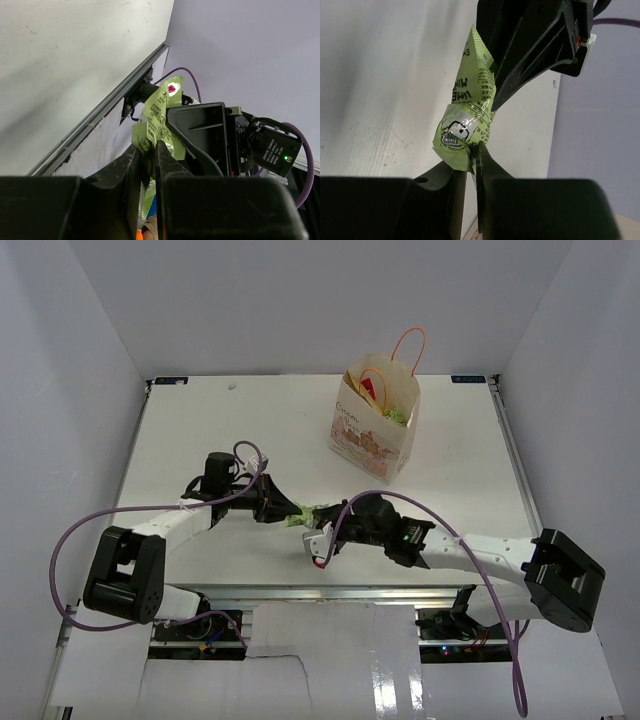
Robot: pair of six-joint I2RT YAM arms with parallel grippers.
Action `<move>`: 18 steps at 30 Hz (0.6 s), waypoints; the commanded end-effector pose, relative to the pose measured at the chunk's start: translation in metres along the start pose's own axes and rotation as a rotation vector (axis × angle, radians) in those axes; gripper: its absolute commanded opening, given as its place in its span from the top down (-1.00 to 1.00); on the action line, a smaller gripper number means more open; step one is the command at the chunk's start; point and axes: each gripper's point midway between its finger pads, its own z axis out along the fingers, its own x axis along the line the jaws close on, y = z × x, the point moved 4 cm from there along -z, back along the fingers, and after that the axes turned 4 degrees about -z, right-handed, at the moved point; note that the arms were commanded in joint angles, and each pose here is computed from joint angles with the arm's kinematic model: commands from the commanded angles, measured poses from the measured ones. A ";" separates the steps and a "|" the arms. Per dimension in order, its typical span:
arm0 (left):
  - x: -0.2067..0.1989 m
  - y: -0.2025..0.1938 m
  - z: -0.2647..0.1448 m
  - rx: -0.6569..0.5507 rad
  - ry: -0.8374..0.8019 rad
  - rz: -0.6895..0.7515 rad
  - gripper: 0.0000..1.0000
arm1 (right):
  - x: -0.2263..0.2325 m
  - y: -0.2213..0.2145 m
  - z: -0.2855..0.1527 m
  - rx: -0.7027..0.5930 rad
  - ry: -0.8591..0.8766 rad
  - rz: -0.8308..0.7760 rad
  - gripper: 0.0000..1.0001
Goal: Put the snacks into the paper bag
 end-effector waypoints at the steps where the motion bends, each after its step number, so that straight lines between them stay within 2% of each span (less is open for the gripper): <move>1: -0.011 -0.013 -0.003 0.057 -0.039 0.037 0.49 | -0.031 0.012 0.004 -0.026 -0.094 0.027 0.79; 3: -0.017 -0.013 -0.005 0.050 -0.048 0.055 0.33 | -0.033 0.016 0.003 -0.039 -0.089 0.072 0.85; 5: -0.024 -0.010 -0.008 0.008 -0.048 0.102 0.03 | -0.037 0.020 0.000 -0.050 -0.066 0.111 0.84; 7: -0.034 -0.003 -0.013 -0.040 -0.038 0.131 -0.19 | -0.038 0.025 -0.006 -0.076 -0.031 0.165 0.85; 10: -0.056 0.011 -0.024 -0.158 -0.029 0.253 -0.27 | -0.056 0.029 -0.024 -0.145 0.007 0.291 0.84; 14: -0.085 0.028 -0.044 -0.344 0.020 0.436 -0.32 | -0.085 0.031 -0.058 -0.236 -0.035 0.431 0.84; 15: -0.090 0.033 -0.051 -0.419 0.052 0.468 -0.35 | -0.102 0.037 -0.074 -0.263 -0.087 0.435 0.85; 17: -0.101 0.036 -0.060 -0.491 0.066 0.548 -0.42 | -0.122 0.033 -0.094 -0.267 -0.163 0.496 0.85; 18: -0.105 0.038 -0.064 -0.527 0.070 0.567 -0.53 | -0.142 0.039 -0.110 -0.280 -0.230 0.496 0.85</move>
